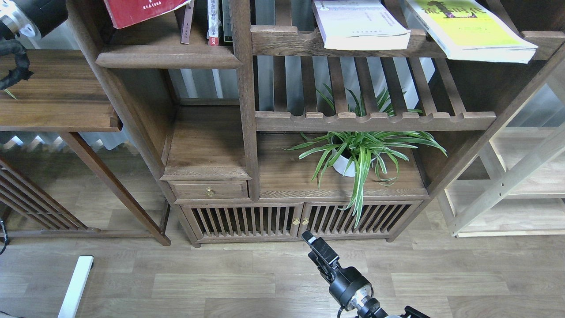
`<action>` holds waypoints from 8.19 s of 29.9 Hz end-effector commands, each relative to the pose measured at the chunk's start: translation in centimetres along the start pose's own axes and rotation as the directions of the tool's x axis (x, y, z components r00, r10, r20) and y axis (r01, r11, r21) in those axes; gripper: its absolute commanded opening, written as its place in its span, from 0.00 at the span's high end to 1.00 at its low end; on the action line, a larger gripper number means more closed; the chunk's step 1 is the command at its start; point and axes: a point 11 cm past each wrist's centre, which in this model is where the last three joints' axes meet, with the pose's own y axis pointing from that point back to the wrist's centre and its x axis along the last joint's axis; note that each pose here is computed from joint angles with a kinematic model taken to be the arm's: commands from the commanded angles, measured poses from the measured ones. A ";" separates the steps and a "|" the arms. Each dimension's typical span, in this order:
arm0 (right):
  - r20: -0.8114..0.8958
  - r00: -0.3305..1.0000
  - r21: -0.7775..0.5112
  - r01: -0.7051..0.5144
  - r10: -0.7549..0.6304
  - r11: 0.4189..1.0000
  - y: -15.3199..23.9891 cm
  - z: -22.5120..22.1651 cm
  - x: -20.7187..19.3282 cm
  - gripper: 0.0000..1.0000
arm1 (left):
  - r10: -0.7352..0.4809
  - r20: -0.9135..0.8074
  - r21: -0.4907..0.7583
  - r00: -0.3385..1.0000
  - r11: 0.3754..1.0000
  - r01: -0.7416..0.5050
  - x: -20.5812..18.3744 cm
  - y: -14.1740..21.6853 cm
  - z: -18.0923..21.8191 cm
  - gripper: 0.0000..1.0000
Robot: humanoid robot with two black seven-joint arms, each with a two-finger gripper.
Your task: Organize books on shelf
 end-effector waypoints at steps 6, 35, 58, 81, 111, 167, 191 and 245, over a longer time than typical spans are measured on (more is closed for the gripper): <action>0.002 1.000 0.004 -0.002 0.002 1.000 1.3 -0.3 0.3 0.00 | 0.041 0.022 -0.006 0.999 0.999 -0.041 -0.3 -0.7 -0.9 1.00; -0.010 0.995 0.025 -0.098 0.099 0.995 5.0 -1.4 3.4 0.00 | 0.163 0.075 -0.053 0.984 0.986 -0.160 2.2 -0.8 -4.1 1.00; 0.003 0.991 0.027 -0.130 0.130 0.991 6.2 -1.0 4.4 0.00 | 0.117 0.117 -0.001 0.986 0.993 -0.118 0.2 -3.0 -7.0 1.00; 0.003 0.991 0.032 -0.133 0.133 0.991 6.2 -1.2 4.5 0.00 | 0.094 0.131 -0.002 0.987 0.996 -0.094 -1.7 -5.5 -6.6 0.76; -0.001 0.989 0.027 -0.147 0.147 0.989 6.9 -1.1 4.9 0.00 | 0.091 0.113 -0.134 0.989 0.988 -0.076 -3.5 -7.5 -0.9 0.57; -0.038 0.988 0.100 -0.144 0.148 0.985 5.0 -5.4 4.6 0.00 | -0.390 -0.129 -0.320 0.912 0.887 0.334 -9.2 8.7 -7.4 0.43; -0.180 0.970 0.349 -0.094 0.165 0.932 10.4 -21.0 1.4 0.00 | 0.142 -0.895 0.029 0.422 0.964 -0.263 -7.2 16.1 -34.8 0.02; -0.209 0.847 0.493 0.522 -0.488 0.696 5.4 -28.8 -22.8 0.00 | 0.232 -0.857 0.187 0.461 0.972 -0.141 -7.0 13.3 -38.0 0.02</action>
